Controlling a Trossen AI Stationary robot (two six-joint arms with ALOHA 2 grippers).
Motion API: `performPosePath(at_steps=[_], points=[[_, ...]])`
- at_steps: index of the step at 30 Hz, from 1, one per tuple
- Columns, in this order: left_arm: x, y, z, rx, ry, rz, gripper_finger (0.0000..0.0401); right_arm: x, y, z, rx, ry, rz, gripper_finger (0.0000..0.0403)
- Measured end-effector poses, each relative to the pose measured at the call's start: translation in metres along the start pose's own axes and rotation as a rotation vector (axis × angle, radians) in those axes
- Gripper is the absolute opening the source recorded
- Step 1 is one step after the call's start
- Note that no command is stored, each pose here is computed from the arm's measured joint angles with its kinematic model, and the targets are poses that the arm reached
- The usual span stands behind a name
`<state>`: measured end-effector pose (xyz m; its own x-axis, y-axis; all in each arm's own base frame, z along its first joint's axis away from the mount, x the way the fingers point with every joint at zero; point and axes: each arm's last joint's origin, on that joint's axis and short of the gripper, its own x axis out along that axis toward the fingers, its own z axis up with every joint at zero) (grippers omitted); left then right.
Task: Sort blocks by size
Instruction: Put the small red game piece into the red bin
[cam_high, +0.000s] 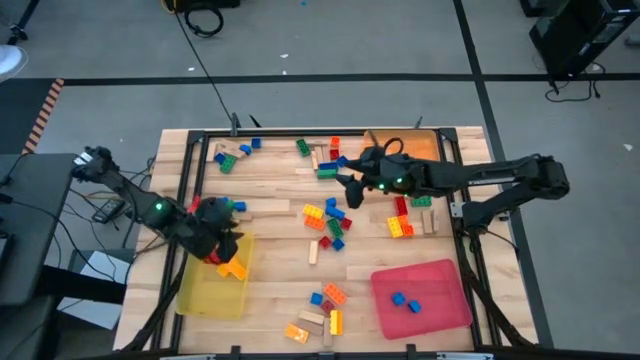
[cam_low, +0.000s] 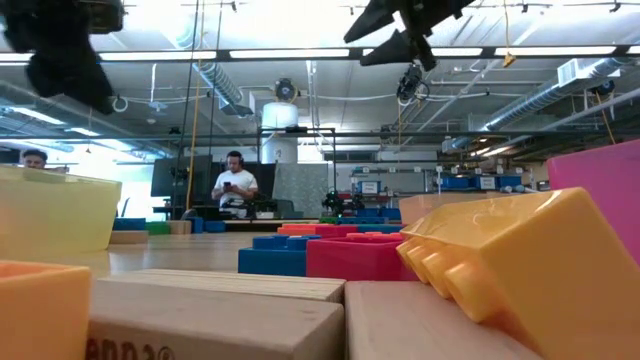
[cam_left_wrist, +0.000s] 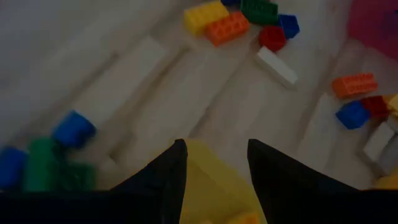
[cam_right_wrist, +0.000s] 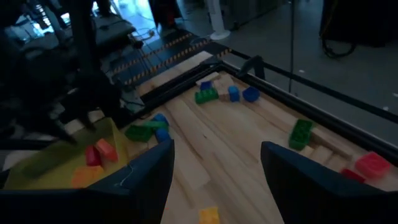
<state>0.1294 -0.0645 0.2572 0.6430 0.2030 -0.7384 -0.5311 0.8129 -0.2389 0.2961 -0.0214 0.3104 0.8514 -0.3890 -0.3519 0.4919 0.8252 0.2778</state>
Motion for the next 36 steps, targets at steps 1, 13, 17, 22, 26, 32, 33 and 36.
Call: performPosePath(at_steps=[1, 13, 17, 22, 26, 32, 33, 36], points=[[-0.001, 0.003, 0.003, 0.024, -0.012, 0.0, 0.0177, 0.003, 0.002, -0.002, -0.008, 0.014, -0.001, 0.0254], [-0.019, 0.043, 0.03, 0.243, -0.131, 0.006, 0.0177, 0.029, 0.038, 0.013, -0.081, 0.253, -0.149, 0.0254], [-0.017, 0.043, 0.043, 0.308, -0.174, -0.046, 0.0177, 0.038, 0.04, 0.017, -0.06, 0.352, -0.228, 0.0252], [-0.014, 0.049, 0.059, 0.352, -0.247, -0.04, 0.0177, 0.045, 0.033, 0.025, 0.039, 0.403, -0.314, 0.0245], [-0.012, 0.057, 0.067, 0.368, -0.268, -0.01, 0.0177, 0.054, 0.022, 0.031, 0.099, 0.44, -0.294, 0.0243], [-0.01, 0.067, 0.078, 0.355, -0.306, -0.016, 0.0177, 0.076, -0.01, 0.038, 0.142, 0.49, -0.264, 0.0243], [-0.01, 0.069, 0.079, 0.347, -0.309, -0.007, 0.0177, 0.081, -0.015, 0.039, 0.154, 0.497, -0.253, 0.0243], [-0.006, 0.072, 0.082, 0.325, -0.307, 0.018, 0.0177, 0.095, -0.033, 0.039, 0.179, 0.519, -0.25, 0.0243]])
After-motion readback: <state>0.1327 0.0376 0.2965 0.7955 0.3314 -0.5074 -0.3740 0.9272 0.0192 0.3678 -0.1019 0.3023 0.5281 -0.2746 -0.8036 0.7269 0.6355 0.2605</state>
